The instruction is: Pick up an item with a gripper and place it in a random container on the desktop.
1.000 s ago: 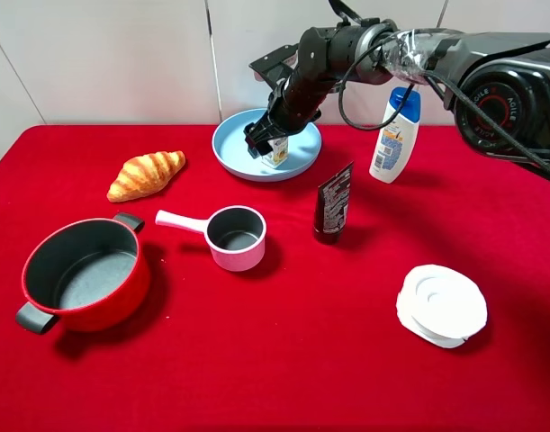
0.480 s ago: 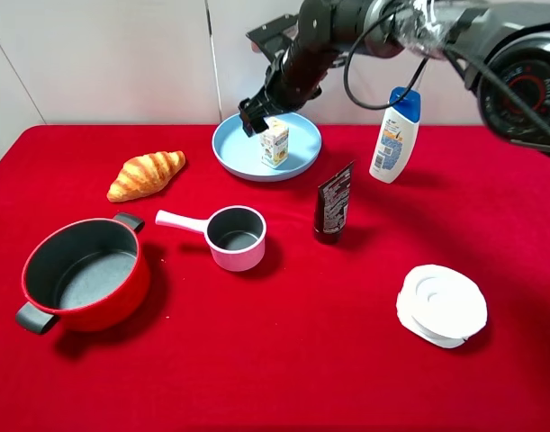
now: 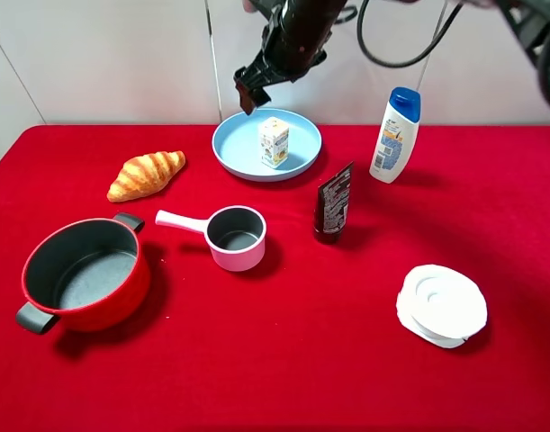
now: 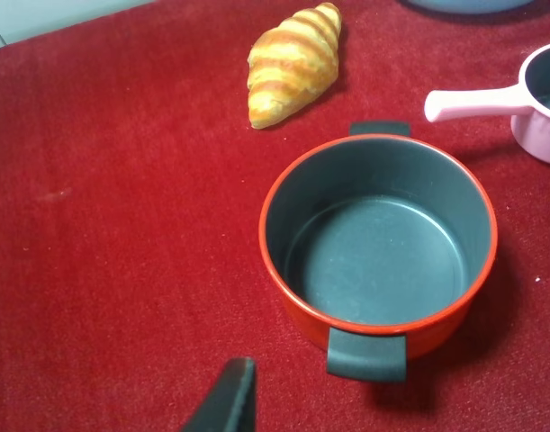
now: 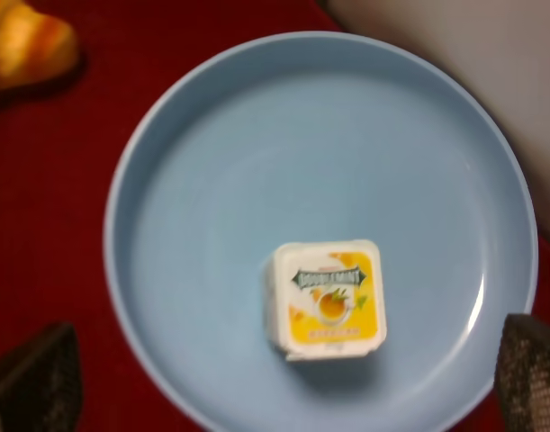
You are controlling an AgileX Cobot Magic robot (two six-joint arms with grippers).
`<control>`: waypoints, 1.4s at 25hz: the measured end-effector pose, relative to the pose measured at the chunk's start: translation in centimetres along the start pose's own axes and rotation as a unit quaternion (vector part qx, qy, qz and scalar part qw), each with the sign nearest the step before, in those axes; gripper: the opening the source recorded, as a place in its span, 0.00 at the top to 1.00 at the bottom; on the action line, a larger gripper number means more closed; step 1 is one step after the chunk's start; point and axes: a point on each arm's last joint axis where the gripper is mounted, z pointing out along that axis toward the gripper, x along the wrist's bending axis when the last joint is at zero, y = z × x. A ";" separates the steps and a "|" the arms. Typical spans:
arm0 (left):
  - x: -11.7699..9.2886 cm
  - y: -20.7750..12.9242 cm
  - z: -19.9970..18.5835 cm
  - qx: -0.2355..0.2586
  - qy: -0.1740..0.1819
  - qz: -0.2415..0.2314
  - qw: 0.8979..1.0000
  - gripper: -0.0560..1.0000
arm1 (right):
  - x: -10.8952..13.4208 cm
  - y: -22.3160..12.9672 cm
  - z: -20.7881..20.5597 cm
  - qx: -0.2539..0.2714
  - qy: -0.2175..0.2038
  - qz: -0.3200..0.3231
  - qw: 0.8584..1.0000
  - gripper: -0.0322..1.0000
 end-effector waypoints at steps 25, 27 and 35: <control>0.0 0.0 0.0 0.000 0.000 0.000 1.000 0.01 | 3.8 -9.4 -11.5 0.082 0.027 0.005 0.996 0.30; 0.0 0.0 0.0 0.000 0.000 0.000 1.000 0.01 | 4.2 -10.7 -12.1 0.084 0.026 0.017 0.996 0.30; 0.0 0.0 0.0 0.000 0.000 0.000 1.000 0.01 | 5.7 -15.4 -15.8 0.066 0.019 0.047 0.997 0.30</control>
